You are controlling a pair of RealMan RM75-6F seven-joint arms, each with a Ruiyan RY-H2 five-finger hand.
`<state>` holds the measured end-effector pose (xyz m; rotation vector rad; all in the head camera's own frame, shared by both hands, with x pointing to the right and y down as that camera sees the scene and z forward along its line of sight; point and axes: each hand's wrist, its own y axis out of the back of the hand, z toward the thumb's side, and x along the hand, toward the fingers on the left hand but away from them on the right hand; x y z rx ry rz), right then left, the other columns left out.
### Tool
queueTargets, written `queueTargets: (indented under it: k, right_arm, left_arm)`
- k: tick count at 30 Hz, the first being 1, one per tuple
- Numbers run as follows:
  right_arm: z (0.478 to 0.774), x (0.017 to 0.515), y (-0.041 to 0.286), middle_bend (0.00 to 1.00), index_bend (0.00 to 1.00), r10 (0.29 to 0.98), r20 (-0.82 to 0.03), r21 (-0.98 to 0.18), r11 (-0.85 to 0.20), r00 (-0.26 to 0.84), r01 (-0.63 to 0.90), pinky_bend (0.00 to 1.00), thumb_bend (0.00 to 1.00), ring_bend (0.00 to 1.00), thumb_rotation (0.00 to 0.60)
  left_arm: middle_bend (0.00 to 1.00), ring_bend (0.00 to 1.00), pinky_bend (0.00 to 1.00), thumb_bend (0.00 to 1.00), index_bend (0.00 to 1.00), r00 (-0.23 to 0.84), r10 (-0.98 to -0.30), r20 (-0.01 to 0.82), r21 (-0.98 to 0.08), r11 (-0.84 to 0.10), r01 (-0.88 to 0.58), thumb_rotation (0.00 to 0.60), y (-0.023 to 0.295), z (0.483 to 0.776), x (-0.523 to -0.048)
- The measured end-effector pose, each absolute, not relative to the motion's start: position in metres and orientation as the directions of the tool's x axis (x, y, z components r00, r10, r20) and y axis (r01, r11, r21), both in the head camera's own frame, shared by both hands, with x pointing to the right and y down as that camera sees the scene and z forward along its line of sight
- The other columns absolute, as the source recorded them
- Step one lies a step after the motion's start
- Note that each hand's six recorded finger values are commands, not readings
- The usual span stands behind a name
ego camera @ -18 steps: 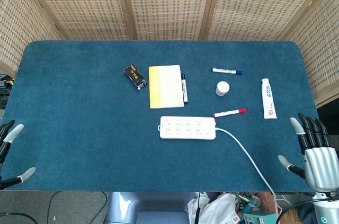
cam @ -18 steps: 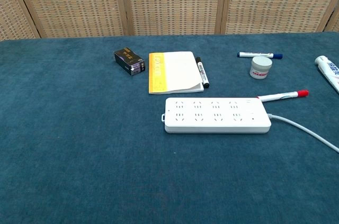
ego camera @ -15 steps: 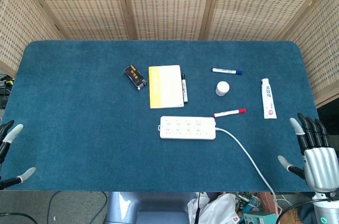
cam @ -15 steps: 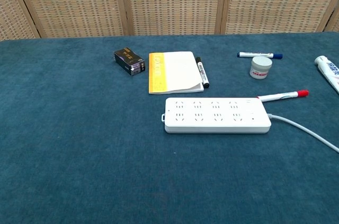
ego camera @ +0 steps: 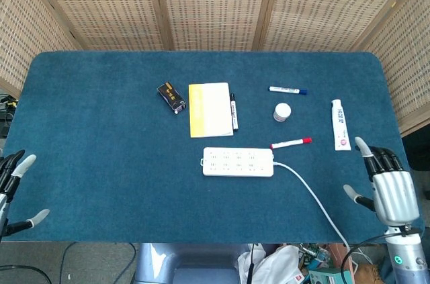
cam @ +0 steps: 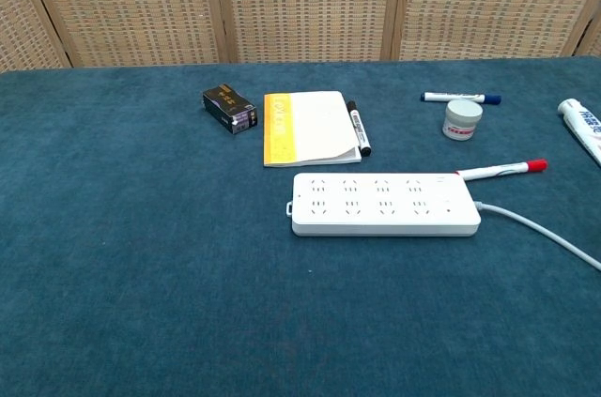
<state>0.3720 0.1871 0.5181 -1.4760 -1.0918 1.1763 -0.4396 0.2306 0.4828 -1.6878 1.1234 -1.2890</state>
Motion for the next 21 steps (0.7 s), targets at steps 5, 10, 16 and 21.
queueTargets:
  k: [5, 10, 16, 21]
  right_arm:
    - [0.541, 0.347, 0.168, 0.77, 0.15, 0.944, -0.243, -0.955, -0.273, 0.225, 0.118, 1.0, 0.68, 0.82, 0.6]
    - [0.573, 0.319, 0.155, 0.77, 0.21, 0.867, -0.389, -0.896, -0.435, 0.312, 0.091, 1.0, 0.75, 0.83, 0.6]
    - [0.624, 0.286, 0.148, 0.77, 0.21, 0.748, -0.562, -0.8, -0.599, 0.354, -0.005, 1.0, 0.76, 0.83, 0.6]
    - [0.657, 0.262, 0.145, 0.77, 0.21, 0.702, -0.63, -0.751, -0.66, 0.331, -0.028, 1.0, 0.76, 0.83, 0.6]
  left_arm:
    - [0.0, 0.0, 0.0, 0.0, 0.0, 0.108, -0.929, 0.355, -0.909, -0.37, -0.195, 0.6, 0.226, 0.489, -0.437]
    - [0.0, 0.0, 0.0, 0.0, 0.0, 0.087, -0.927, 0.365, -0.908, -0.375, -0.188, 0.6, 0.221, 0.495, -0.437]
    - [0.0, 0.0, 0.0, 0.0, 0.0, 0.068, -0.919, 0.388, -0.901, -0.394, -0.183, 0.6, 0.215, 0.502, -0.439]
    - [0.0, 0.0, 0.0, 0.0, 0.0, 0.068, -0.917, 0.394, -0.899, -0.4, -0.179, 0.6, 0.213, 0.504, -0.439]
